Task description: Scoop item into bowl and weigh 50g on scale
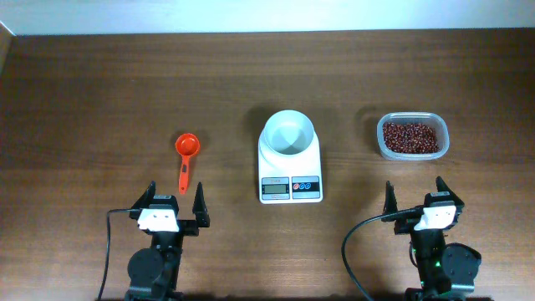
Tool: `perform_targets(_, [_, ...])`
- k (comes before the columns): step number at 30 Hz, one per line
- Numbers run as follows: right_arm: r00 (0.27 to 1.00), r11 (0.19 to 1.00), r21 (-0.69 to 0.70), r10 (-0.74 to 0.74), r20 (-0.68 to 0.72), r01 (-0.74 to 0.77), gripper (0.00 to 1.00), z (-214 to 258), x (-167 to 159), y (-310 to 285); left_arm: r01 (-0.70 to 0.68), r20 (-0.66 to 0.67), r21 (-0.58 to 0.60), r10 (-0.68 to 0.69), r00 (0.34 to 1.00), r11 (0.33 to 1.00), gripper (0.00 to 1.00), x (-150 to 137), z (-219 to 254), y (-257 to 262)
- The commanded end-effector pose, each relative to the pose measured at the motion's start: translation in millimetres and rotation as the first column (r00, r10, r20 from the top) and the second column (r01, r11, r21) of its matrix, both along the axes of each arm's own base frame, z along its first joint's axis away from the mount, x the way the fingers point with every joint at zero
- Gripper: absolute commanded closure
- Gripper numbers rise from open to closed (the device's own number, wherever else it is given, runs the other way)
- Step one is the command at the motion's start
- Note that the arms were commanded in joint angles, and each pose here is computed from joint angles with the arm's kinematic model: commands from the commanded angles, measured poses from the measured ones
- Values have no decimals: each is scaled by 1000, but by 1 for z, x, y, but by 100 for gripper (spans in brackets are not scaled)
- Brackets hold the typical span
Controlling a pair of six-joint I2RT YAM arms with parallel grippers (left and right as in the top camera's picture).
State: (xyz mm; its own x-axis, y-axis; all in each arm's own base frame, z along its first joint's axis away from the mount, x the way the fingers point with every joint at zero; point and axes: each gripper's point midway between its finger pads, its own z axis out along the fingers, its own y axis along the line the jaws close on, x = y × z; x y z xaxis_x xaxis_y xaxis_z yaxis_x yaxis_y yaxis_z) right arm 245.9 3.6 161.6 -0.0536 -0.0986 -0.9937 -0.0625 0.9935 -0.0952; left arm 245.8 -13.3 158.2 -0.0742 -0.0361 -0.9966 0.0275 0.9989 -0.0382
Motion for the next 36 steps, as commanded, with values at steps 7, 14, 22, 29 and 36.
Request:
perform_targets(7, [999, 999, 11, 44, -5, -44, 1, -2, -1, 8, 45, 0, 19, -45, 999, 999, 1, -1, 0, -7])
perform_targets(14, [998, 998, 41, 43, 38, -44, 1, 65, -17, 9, 151, -109, 5, -150, 983, 989, 1, -24, 35, -23])
perform_targets(22, [989, 992, 91, 97, -107, -88, 1, 168, -10, 18, 280, -380, -25, -268, 885, 960, 1, -17, 138, -45])
perform_targets(29, [872, 992, 114, 109, -478, -61, 1, 193, 8, 17, 287, -729, -98, -265, 631, 953, 1, 32, 147, -54])
perform_targets(36, [712, 974, 214, 199, -673, -69, 1, 150, 56, 26, 264, -863, -158, -263, 432, 951, 100, 65, 95, -60])
